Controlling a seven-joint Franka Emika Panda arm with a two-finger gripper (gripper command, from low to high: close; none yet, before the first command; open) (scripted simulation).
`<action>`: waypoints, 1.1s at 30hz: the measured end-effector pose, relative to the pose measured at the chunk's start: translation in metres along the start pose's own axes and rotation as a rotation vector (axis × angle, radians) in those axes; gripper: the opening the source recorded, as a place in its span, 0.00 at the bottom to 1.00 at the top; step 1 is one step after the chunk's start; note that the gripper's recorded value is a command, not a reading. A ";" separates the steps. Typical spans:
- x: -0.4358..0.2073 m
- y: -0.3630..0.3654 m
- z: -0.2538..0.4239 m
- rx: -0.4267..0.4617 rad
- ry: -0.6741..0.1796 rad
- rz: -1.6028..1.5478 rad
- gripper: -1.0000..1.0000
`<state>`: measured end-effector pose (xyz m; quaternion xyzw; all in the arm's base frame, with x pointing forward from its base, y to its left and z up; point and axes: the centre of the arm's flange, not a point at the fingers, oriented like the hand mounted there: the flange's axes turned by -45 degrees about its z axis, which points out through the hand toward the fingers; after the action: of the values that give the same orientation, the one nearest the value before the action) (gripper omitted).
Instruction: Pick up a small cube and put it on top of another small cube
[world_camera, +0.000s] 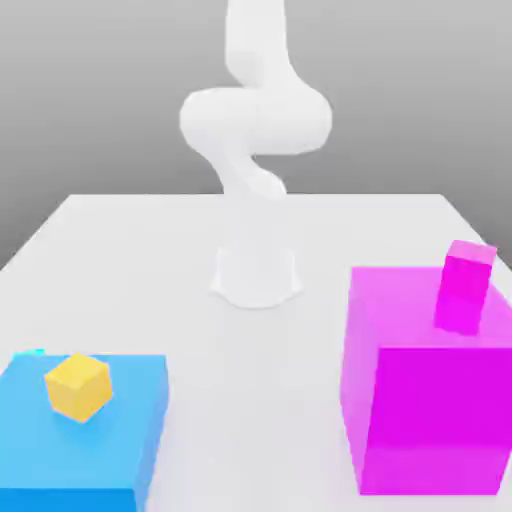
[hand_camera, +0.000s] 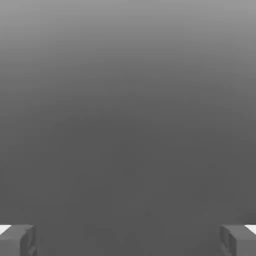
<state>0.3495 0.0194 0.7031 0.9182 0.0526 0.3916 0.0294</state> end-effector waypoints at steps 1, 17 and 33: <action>-0.001 -0.008 0.006 0.003 -0.002 -0.065 0.50; -0.054 -0.139 0.102 0.157 -0.008 -1.129 0.50; -0.165 -0.268 0.152 0.381 0.164 -2.186 0.50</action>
<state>0.3262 0.2635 0.4548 0.3386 0.8943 0.1999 0.2137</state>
